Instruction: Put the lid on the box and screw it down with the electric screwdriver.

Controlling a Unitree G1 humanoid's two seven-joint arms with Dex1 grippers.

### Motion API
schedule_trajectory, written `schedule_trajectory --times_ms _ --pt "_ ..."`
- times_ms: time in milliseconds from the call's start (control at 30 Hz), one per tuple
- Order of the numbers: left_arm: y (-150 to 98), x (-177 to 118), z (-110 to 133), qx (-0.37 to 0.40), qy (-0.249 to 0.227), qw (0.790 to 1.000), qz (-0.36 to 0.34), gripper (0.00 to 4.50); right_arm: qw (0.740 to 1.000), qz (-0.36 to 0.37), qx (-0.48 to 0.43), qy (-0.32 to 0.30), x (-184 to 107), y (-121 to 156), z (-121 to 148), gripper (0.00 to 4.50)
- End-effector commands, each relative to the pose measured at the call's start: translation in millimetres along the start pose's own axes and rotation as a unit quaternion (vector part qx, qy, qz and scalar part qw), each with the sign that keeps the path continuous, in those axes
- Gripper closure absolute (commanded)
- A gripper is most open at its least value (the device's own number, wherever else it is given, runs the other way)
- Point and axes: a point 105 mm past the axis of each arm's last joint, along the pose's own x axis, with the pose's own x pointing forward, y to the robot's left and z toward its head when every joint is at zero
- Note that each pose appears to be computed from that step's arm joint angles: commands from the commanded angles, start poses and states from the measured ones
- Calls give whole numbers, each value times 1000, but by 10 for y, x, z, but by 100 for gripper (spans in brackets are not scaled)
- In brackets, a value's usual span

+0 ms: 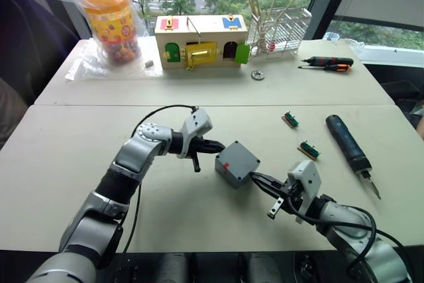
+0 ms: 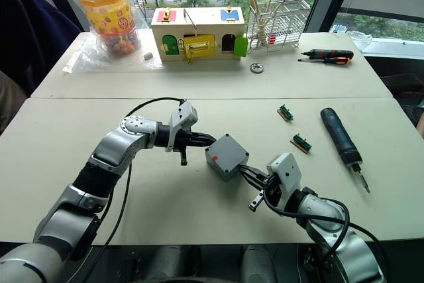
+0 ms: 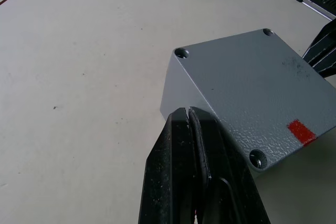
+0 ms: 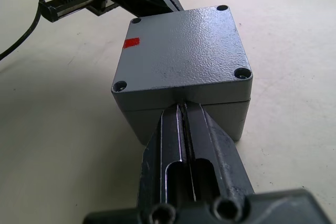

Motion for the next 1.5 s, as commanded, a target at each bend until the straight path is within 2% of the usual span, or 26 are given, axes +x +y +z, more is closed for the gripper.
schedule_trajectory --times_ms 33,200,433,700,1100,1333,1500 --pt "64 -29 76 11 -16 1000 16 450 1000 -6 -9 -11 -60 -29 73 447" --pt "164 -40 31 6 -11 999 37 450 1000 -3 -8 6 -93 -34 4 447" --pt "15 36 -101 -2 6 1000 5 450 1000 11 -6 21 17 -18 -54 447" --pt "-114 20 -98 -16 -4 1000 7 450 999 -7 -31 2 251 -302 57 447" --pt "-199 41 -96 -26 -10 1000 9 450 999 -16 -43 0 359 -502 78 447" --pt "-218 43 -120 -28 -6 1000 8 450 998 -38 -43 -3 292 -616 103 447" --pt "89 -141 28 -40 -28 996 80 450 996 -82 -26 -6 14 -726 158 447"
